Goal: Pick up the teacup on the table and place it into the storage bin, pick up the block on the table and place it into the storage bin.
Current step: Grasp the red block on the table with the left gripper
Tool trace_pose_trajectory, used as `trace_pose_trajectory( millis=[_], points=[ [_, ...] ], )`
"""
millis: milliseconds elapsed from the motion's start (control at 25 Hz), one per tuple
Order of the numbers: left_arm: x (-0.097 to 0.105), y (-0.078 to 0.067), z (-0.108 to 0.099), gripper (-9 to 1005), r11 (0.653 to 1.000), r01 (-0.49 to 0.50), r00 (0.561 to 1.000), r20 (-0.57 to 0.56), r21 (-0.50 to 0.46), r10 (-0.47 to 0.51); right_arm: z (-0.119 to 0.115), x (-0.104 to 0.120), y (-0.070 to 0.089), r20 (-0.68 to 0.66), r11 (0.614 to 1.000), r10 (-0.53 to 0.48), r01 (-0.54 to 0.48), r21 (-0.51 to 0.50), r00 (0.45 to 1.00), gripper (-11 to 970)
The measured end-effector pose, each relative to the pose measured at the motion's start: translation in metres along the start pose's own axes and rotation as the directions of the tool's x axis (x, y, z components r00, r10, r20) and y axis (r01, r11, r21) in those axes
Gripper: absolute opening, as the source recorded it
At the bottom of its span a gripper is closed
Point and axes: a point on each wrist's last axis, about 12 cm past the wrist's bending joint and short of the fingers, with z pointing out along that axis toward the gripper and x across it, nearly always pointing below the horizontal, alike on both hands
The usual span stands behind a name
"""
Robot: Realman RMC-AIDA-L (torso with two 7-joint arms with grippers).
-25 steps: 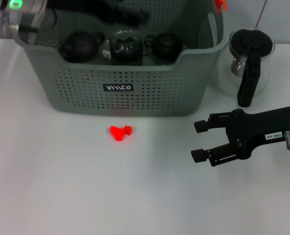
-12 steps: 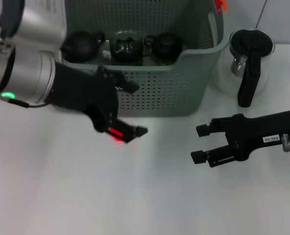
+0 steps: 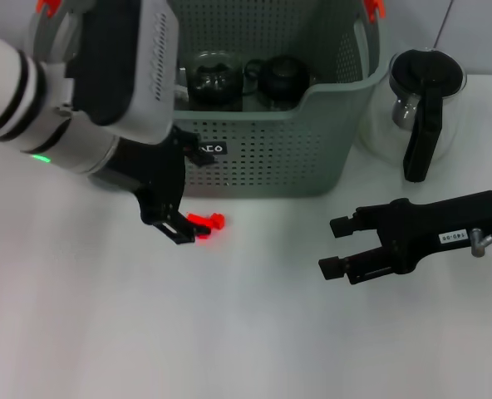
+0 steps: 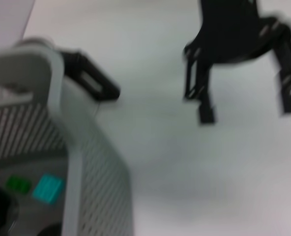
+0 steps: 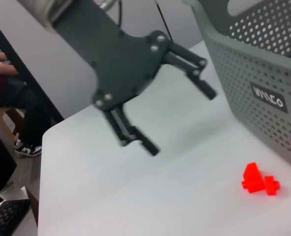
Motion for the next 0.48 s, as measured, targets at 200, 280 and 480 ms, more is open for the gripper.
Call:
trace_pose_trajectory(
  millis=[200,280,480],
  points=[
    [-0.001,0.006,0.022,938,0.999,-0.052,0.997,-0.064,0.002,0.052,0.002,0.0,0.0,0.005,1.0,0.006,-0.006,0.005,1.0,923],
    [-0.002,0.005,0.032,938,0.997,-0.076,0.993,-0.089,0.017,0.078,0.002,-0.001,0.0,0.008,1.0,0.006,-0.006,0.006,1.0,923],
    [-0.005,0.001,0.049,937,0.99,-0.123,0.982,-0.139,0.068,0.131,0.001,0.0,0.0,0.015,1.0,0.01,-0.01,0.007,1.0,923]
  ],
)
